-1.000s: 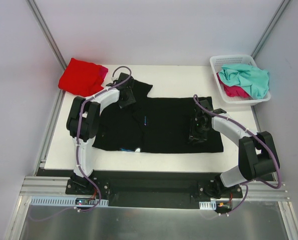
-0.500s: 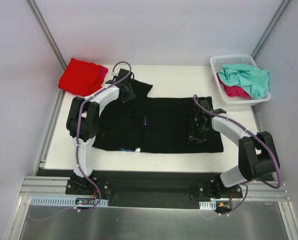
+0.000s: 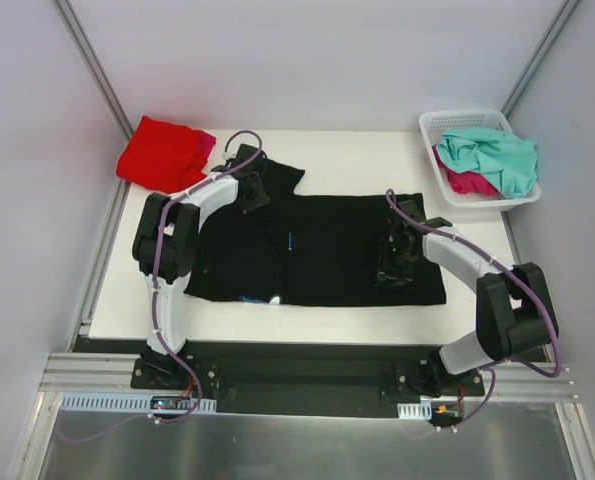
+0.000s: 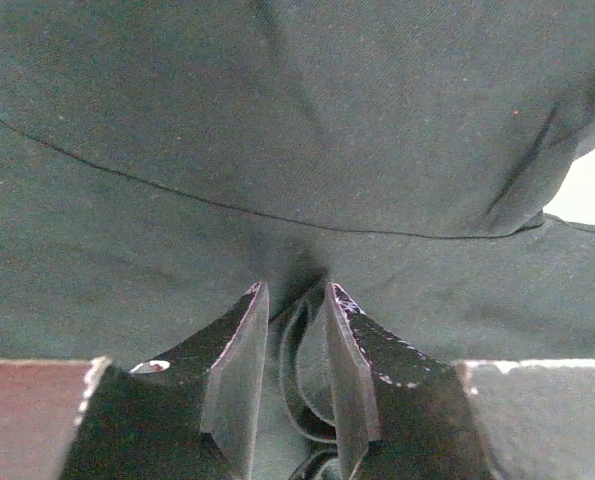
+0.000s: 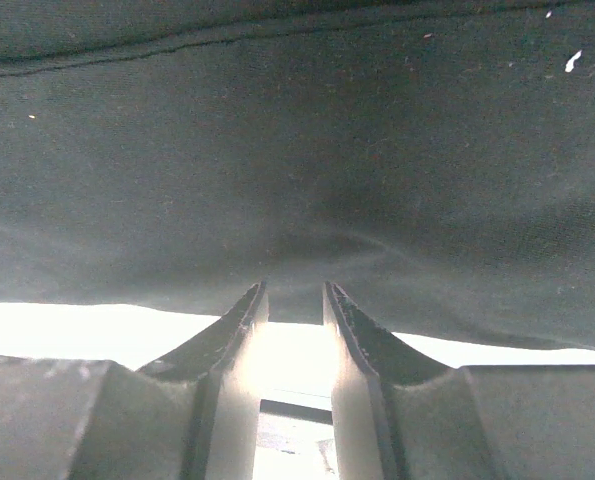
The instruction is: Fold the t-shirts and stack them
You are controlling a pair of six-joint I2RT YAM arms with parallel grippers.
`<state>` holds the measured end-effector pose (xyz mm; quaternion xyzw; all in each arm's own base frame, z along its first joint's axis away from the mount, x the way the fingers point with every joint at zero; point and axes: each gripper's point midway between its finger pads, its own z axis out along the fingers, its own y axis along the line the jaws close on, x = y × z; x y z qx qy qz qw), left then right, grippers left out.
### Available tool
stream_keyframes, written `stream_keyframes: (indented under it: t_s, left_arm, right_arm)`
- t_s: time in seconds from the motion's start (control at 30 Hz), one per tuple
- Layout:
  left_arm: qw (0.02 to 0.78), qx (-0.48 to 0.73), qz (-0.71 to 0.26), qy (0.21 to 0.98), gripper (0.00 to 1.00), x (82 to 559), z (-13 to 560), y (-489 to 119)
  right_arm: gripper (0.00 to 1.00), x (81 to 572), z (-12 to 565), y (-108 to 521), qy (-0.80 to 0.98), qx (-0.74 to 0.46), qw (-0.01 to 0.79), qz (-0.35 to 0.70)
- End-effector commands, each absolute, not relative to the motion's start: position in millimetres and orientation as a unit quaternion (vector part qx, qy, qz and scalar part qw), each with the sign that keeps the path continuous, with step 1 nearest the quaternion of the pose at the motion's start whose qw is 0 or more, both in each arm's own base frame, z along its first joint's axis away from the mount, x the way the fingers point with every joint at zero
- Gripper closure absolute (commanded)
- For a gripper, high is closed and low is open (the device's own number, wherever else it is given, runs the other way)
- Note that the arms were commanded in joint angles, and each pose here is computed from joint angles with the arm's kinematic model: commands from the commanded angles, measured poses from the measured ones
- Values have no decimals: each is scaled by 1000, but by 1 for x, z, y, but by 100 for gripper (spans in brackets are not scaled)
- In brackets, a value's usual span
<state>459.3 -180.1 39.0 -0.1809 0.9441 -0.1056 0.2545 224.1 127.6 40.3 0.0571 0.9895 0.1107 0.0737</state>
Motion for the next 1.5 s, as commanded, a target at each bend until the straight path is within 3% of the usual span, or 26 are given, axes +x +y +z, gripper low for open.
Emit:
stream_keyframes:
  t_s: [0.0, 0.17, 0.33, 0.53, 0.77, 0.83, 1.03, 1.47]
  left_arm:
    - [250, -187, -111, 944, 71, 454, 42, -181]
    - [247, -186, -107, 945, 73, 449, 39, -181]
    - [256, -186, -108, 942, 80, 453, 43, -181]
    - [260, -185, -109, 941, 78, 457, 42, -184]
    - [266, -186, -107, 940, 89, 458, 34, -186]
    - [266, -187, -107, 940, 98, 458, 31, -187]
    - [262, -189, -107, 940, 100, 452, 28, -186]
    - [357, -169, -85, 915, 100, 441, 136, -157]
  right_arm:
    - [68, 221, 43, 128, 990, 50, 73, 113]
    - [68, 221, 45, 129, 989, 50, 76, 116]
    - [68, 221, 45, 129, 989, 49, 77, 118]
    - [68, 220, 45, 132, 988, 48, 76, 125]
    - [68, 219, 45, 132, 988, 46, 75, 128]
    - [68, 218, 46, 133, 988, 45, 75, 129]
    - [68, 219, 47, 133, 987, 45, 77, 131]
    - [68, 220, 52, 141, 985, 43, 84, 144]
